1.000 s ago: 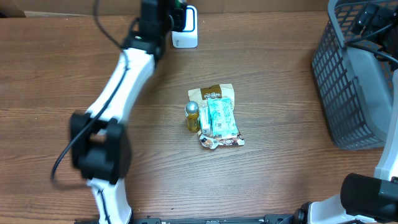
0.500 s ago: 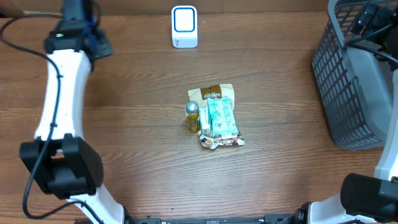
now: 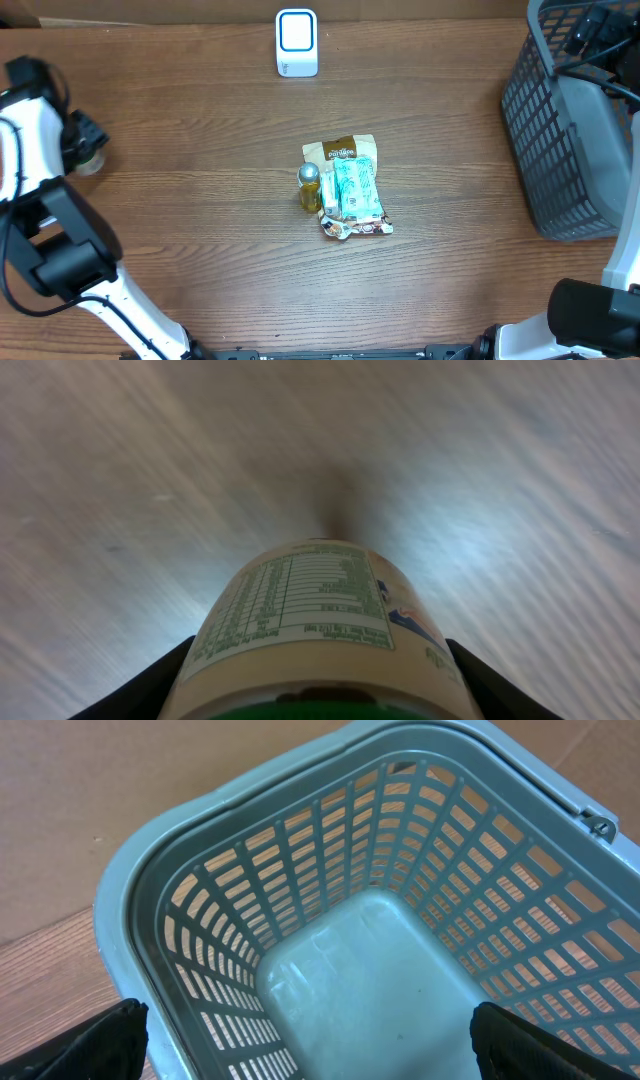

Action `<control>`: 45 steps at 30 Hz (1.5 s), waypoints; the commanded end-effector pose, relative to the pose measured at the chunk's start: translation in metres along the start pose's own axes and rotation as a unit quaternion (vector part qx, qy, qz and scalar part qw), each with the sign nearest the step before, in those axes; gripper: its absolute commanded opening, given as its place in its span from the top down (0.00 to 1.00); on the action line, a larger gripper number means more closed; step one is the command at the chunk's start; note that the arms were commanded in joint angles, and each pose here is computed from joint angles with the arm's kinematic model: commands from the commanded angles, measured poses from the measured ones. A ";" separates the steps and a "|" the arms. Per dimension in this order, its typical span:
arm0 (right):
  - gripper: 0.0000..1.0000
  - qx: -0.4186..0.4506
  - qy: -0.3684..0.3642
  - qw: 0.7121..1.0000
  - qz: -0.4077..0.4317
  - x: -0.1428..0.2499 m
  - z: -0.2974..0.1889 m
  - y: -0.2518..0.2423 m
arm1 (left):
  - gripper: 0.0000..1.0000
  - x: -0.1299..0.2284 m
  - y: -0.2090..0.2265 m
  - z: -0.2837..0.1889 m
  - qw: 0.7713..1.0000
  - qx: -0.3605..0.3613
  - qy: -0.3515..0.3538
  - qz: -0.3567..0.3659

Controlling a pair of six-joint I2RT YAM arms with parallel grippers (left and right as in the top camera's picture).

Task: Scan the item barcode
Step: 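Swing the held jar away from the scanner to the left, then set the jar down at the left table edge and open left gripper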

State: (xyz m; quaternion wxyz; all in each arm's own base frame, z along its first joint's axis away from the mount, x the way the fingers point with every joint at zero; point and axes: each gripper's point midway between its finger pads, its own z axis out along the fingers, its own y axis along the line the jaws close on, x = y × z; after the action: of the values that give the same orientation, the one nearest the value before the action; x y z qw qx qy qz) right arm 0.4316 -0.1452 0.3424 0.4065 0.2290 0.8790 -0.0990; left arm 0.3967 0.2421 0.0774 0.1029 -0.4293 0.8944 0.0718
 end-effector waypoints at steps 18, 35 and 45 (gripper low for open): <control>0.00 0.002 -0.016 1.000 0.005 -0.009 -0.009 -0.002 | 0.77 -0.026 0.094 0.004 0.994 -0.038 -0.010 -0.104; 0.00 0.002 -0.016 1.000 0.005 -0.009 -0.009 -0.002 | 0.52 -0.015 0.096 0.043 0.993 -0.036 -0.019 -0.109; 0.00 0.002 -0.016 1.000 0.005 -0.009 -0.009 -0.002 | 0.11 -0.009 0.093 0.056 0.993 -0.021 -0.018 -0.111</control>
State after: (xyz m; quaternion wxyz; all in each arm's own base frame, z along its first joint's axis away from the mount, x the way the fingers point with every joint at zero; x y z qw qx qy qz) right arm 0.4314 -0.1452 0.3422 0.4061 0.2291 0.8791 -0.0989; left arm 0.3362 0.3149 0.0257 0.1071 -0.5186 0.8433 0.0920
